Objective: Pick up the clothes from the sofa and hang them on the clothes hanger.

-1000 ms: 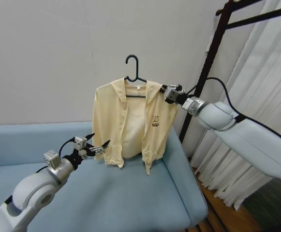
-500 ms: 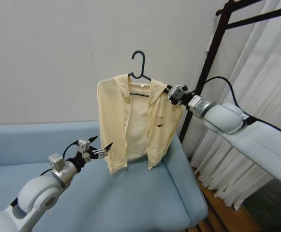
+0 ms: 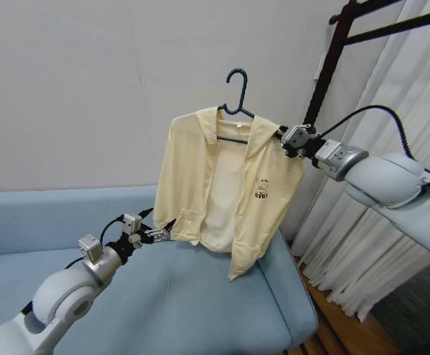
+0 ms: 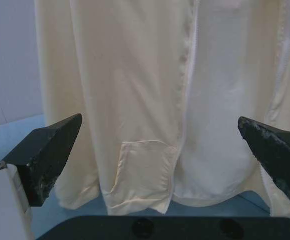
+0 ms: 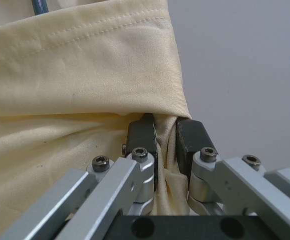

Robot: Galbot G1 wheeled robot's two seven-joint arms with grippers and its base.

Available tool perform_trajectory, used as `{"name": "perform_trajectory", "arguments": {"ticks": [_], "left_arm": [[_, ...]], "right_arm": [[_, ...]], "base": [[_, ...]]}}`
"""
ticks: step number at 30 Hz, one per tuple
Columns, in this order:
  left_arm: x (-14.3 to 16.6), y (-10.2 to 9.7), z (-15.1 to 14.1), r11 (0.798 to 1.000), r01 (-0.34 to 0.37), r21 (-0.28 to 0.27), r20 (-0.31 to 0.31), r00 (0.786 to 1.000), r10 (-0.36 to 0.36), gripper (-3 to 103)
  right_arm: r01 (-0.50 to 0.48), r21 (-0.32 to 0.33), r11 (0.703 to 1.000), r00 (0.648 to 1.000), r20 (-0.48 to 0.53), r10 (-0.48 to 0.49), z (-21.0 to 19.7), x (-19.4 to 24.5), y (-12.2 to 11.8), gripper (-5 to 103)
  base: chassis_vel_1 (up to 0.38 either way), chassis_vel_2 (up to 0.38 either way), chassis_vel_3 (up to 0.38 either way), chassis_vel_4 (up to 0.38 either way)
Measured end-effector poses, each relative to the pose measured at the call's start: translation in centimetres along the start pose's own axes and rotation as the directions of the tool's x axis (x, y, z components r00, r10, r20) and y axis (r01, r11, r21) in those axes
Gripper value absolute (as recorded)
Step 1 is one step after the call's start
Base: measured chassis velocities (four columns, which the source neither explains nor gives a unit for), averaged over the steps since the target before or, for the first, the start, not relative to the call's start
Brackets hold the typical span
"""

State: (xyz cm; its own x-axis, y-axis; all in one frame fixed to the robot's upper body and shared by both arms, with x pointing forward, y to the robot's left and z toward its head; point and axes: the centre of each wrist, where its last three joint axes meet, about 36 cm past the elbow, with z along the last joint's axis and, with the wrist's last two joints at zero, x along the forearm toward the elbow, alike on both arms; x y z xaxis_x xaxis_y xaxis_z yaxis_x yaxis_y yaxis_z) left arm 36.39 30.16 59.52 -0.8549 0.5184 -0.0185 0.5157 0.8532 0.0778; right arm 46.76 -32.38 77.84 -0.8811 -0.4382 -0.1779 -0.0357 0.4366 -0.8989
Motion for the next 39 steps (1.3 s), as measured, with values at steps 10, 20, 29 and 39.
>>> {"name": "perform_trajectory", "arguments": {"ticks": [10, 20, 29, 39], "left_arm": [[0.7, 5.8, -8.2, 0.990, -0.112, -0.087, 0.052, 0.992, 0.117, 100], [1.7, 8.3, -15.3, 0.964, -0.229, -0.135, 0.068, 0.968, 0.240, 100], [2.1, 10.4, -17.7, 0.963, -0.219, -0.154, 0.046, 0.972, 0.228, 100], [1.7, 13.1, -18.7, 0.967, -0.204, -0.151, -0.020, 0.979, 0.203, 100]], "right_arm": [[-0.022, 0.076, 0.997, 0.976, 0.217, 0.005, 5.5, -1.7, 2.6, 9], [0.011, 0.162, 0.987, 0.944, 0.324, -0.064, 9.9, -4.8, 7.4, 9], [-0.025, 0.118, 0.993, 0.907, 0.421, -0.028, 11.0, -6.4, 10.9, 9], [-0.041, 0.075, 0.996, 0.850, 0.527, -0.004, 9.9, -7.4, 10.8, 9]], "base": [[0.000, 0.000, 0.000, 0.000], [0.000, 0.000, 0.000, 0.000], [0.000, 0.000, 0.000, 0.000], [0.000, 0.000, 0.000, 0.000]]}}
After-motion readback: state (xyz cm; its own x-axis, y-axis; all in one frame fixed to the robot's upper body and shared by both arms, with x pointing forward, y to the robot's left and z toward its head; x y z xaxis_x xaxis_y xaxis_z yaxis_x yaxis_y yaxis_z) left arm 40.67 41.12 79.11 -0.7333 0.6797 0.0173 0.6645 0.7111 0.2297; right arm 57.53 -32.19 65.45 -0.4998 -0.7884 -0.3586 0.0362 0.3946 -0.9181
